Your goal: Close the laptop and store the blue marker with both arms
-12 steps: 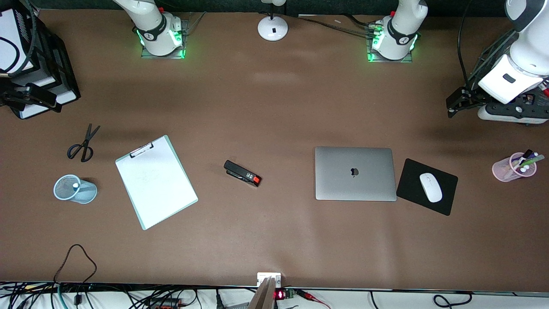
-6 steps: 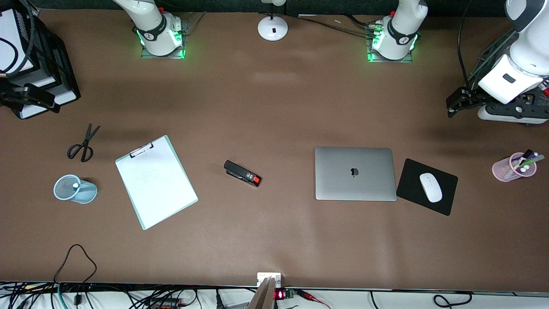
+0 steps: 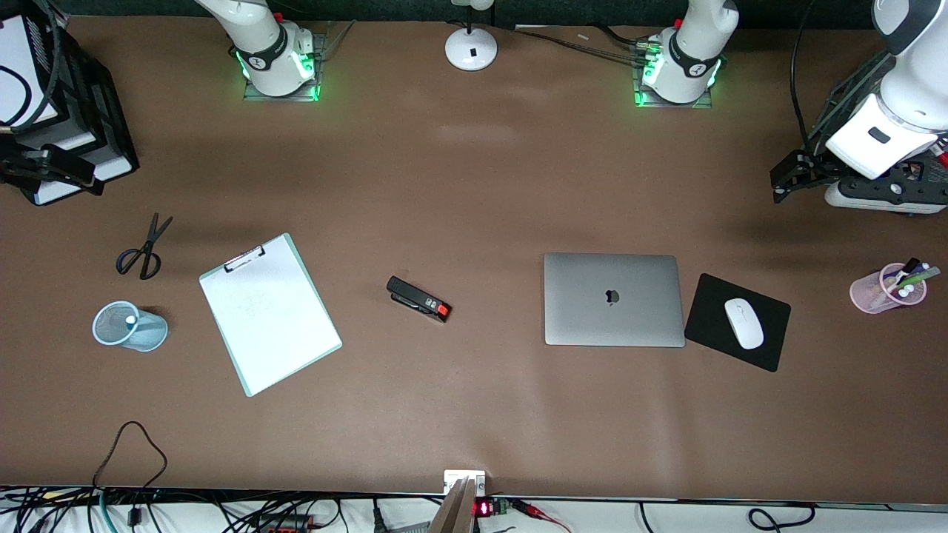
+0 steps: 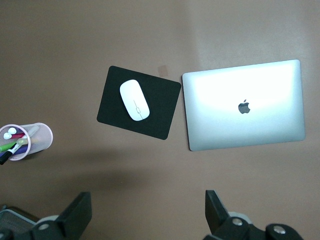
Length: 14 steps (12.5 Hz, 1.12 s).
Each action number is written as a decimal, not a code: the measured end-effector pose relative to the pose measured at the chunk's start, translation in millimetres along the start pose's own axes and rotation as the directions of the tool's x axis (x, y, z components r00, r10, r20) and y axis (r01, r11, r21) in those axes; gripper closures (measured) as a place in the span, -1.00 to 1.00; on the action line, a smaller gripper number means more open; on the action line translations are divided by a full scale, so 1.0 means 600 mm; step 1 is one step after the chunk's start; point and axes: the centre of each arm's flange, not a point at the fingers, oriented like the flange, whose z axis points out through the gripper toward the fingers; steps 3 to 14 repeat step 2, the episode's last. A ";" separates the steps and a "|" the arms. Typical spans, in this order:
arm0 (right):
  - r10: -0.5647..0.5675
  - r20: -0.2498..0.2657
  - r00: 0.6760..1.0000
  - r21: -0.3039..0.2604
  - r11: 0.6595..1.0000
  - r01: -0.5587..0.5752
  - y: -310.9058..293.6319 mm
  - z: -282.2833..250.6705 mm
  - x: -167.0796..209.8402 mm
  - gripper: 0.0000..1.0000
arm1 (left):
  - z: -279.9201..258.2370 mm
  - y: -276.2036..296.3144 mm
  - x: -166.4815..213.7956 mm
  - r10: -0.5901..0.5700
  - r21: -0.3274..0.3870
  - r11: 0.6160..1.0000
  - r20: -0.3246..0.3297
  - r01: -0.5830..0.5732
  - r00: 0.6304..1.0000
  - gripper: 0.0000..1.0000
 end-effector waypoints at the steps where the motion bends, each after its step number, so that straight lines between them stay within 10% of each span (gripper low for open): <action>1: 0.001 -0.001 1.000 0.000 1.000 -0.001 0.001 -0.001 0.000 -1.00 | 0.000 0.000 0.000 0.000 0.000 1.000 0.000 0.000 1.000 -1.00; 14: 0.002 -0.002 1.000 -0.001 1.000 -0.002 0.002 -0.002 -0.001 -1.00 | 0.000 0.000 0.000 0.000 0.000 1.000 0.000 0.000 1.000 -1.00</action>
